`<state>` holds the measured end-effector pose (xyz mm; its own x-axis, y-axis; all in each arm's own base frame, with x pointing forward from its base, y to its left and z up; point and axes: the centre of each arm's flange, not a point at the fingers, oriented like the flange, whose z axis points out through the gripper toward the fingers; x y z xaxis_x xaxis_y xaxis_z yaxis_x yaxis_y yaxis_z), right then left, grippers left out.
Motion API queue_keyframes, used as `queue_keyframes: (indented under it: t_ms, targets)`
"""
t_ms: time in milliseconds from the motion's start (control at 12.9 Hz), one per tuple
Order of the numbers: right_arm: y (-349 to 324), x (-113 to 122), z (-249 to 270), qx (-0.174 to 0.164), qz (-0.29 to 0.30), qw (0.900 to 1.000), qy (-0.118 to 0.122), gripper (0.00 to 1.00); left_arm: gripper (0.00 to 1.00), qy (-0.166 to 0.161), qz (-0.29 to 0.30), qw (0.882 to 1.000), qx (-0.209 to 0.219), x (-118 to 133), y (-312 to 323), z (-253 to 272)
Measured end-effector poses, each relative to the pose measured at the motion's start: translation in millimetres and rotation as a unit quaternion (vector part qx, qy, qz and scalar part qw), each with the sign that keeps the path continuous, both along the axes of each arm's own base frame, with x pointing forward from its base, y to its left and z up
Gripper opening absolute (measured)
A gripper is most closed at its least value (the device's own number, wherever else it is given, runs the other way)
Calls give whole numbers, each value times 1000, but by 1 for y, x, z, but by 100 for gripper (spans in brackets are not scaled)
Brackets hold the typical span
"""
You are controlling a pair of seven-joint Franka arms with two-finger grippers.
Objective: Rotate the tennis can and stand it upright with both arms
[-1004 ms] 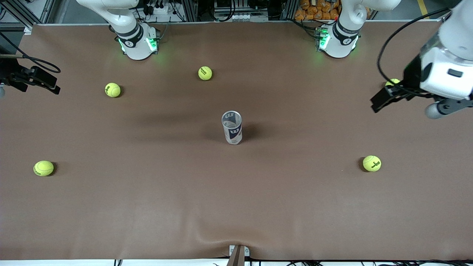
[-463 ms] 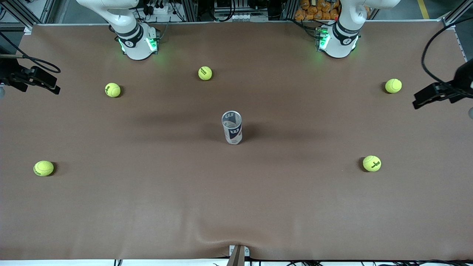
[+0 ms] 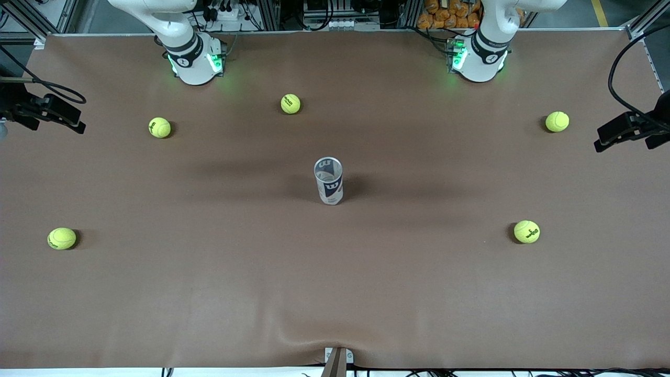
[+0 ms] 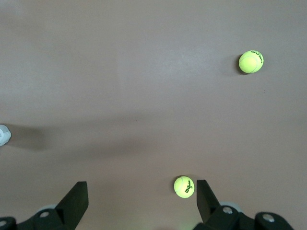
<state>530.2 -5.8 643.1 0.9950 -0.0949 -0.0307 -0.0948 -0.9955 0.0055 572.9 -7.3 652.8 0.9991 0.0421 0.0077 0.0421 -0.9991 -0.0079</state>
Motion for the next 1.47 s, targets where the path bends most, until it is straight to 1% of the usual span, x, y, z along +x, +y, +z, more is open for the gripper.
queue_keyframes:
  t_ms: [232, 927, 1467]
  targets:
    - [0, 0, 0, 0, 0, 1000, 0, 100, 100, -3, -11, 1000, -4, -6, -1, 3]
    - [4, 0, 0, 0, 4, 1000, 0, 100, 100, 2, -28, 999, -16, -5, -3, -3]
    - [5, 1, -2, 0, 5, 1000, 2, 100, 100, -2, -24, 1000, -14, -31, 1, 8]
